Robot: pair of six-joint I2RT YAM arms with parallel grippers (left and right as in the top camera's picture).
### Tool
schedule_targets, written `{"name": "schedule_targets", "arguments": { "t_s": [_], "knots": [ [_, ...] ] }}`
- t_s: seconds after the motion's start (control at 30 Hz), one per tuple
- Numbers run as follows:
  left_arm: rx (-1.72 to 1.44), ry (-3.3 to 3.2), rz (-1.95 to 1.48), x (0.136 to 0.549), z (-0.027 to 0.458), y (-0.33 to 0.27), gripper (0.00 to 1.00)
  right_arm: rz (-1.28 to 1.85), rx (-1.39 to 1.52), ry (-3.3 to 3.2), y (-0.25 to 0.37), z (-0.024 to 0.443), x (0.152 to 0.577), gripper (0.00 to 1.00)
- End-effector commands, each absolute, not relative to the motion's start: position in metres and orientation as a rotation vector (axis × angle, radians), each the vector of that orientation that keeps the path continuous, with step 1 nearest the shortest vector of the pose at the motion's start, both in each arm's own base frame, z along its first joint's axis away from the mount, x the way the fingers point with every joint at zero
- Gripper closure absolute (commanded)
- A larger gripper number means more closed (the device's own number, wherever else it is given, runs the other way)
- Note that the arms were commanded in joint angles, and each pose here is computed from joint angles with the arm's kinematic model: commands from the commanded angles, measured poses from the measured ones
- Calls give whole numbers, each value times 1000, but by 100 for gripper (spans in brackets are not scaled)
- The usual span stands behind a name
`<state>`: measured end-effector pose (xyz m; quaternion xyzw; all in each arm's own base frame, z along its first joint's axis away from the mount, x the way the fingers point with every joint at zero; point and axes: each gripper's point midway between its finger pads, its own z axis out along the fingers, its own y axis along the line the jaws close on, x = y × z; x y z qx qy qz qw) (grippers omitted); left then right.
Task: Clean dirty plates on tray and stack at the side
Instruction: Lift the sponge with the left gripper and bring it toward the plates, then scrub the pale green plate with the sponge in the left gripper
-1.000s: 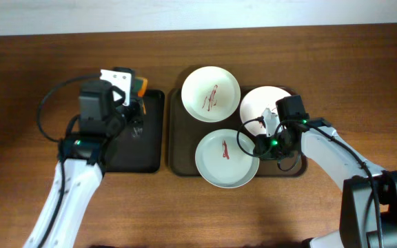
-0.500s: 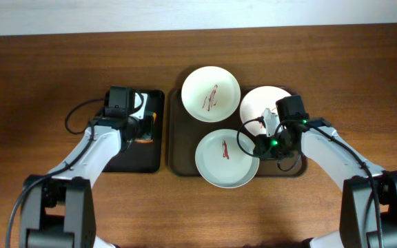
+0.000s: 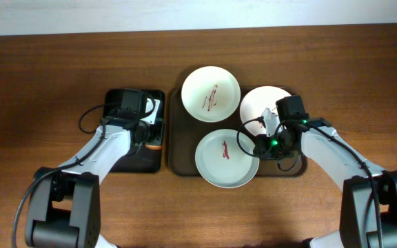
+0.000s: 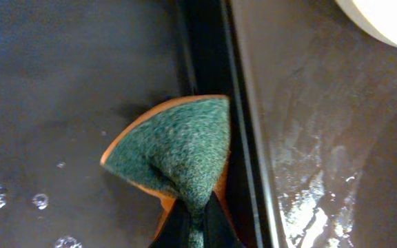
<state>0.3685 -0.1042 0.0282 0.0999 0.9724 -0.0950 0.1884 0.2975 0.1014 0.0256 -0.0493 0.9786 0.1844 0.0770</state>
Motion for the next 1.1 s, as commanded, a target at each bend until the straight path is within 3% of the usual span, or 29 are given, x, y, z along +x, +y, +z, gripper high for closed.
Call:
{"name": "schedule_targets", "arguments": {
  "t_s": [0.0,0.17,0.33,0.5,0.73,0.87,1.07],
  "knots": [
    [309,2720,-319,369,32,-119,100,566,-168,2918,106,29,302,82],
    [324,2691,-383,372,36,-128,100,566,-168,2918,106,29,302,82],
    [299,2685,-281,377,38,-116,100,566,-168,2918,106,29,302,68],
    [274,2598,-239,385,70,-111,100,566,-167,2922,106,29,301,67],
    [279,2437,-435,379,135,-138,100,567,-159,2958,104,27,293,84],
    [329,2450,-533,368,133,-164,100,568,-154,2981,104,26,287,93],
    [286,2490,-768,351,124,-225,100,568,-154,2981,104,26,287,96]
  ]
}}
